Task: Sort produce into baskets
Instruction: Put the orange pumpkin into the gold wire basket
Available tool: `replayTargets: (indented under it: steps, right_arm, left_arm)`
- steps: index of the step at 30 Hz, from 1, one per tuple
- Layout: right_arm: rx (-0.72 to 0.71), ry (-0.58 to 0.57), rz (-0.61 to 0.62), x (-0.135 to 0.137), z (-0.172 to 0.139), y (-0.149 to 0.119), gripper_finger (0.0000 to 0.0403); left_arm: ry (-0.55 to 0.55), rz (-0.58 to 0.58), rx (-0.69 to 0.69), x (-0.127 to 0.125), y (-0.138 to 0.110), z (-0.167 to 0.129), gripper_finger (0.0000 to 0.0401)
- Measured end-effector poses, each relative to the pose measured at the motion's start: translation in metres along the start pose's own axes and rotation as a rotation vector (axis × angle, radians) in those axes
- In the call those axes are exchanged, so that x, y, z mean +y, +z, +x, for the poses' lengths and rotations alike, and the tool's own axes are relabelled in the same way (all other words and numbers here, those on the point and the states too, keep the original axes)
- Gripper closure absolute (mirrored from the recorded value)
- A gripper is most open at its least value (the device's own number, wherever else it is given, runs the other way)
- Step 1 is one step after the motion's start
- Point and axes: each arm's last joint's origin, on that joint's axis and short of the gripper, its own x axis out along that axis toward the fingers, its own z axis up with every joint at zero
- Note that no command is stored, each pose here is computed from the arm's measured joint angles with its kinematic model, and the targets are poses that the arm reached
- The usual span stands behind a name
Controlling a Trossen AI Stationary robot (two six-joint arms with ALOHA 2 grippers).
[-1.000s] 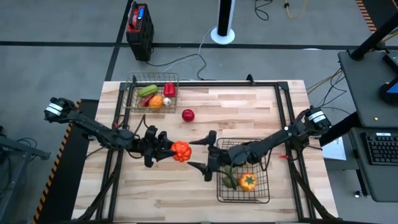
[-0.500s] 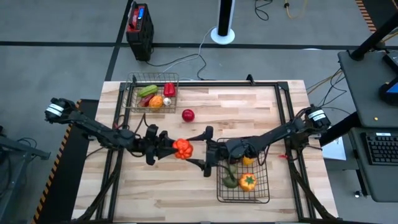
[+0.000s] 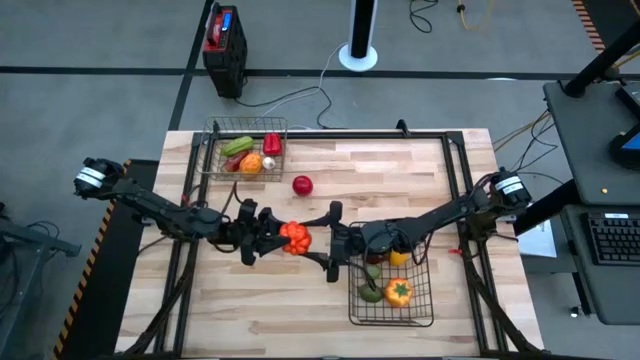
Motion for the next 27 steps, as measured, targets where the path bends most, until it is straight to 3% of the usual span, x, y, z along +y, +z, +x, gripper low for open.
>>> replayTargets:
  steps: [7, 11, 15, 19, 24, 27]
  right_arm:
    - [-0.011, 0.000, 0.067, -0.003, -0.003, 0.005, 0.0090]
    - [-0.021, -0.017, 0.145, -0.015, -0.010, 0.015, 0.0090]
    - [-0.026, -0.038, 0.287, -0.035, -0.022, 0.028, 0.0086]
    - [0.038, -0.051, 0.485, -0.054, -0.035, 0.032, 0.0087]
    - [0.140, 0.008, 0.750, -0.053, -0.042, 0.016, 0.0086]
    - [0.121, 0.024, 0.838, -0.045, -0.041, 0.006, 0.0081]
  left_arm:
    - [-0.016, 0.150, -0.007, -0.002, 0.003, -0.001, 0.0096]
    - [-0.045, 0.314, -0.016, -0.006, 0.007, -0.004, 0.0093]
    - [-0.092, 0.588, -0.020, -0.010, 0.010, -0.008, 0.0093]
    - [-0.111, 0.940, -0.031, -0.015, 0.010, -0.011, 0.0093]
    - [0.030, 1.389, -0.048, -0.016, 0.005, -0.012, 0.0093]
    - [0.078, 1.530, -0.018, -0.015, -0.001, -0.011, 0.0093]
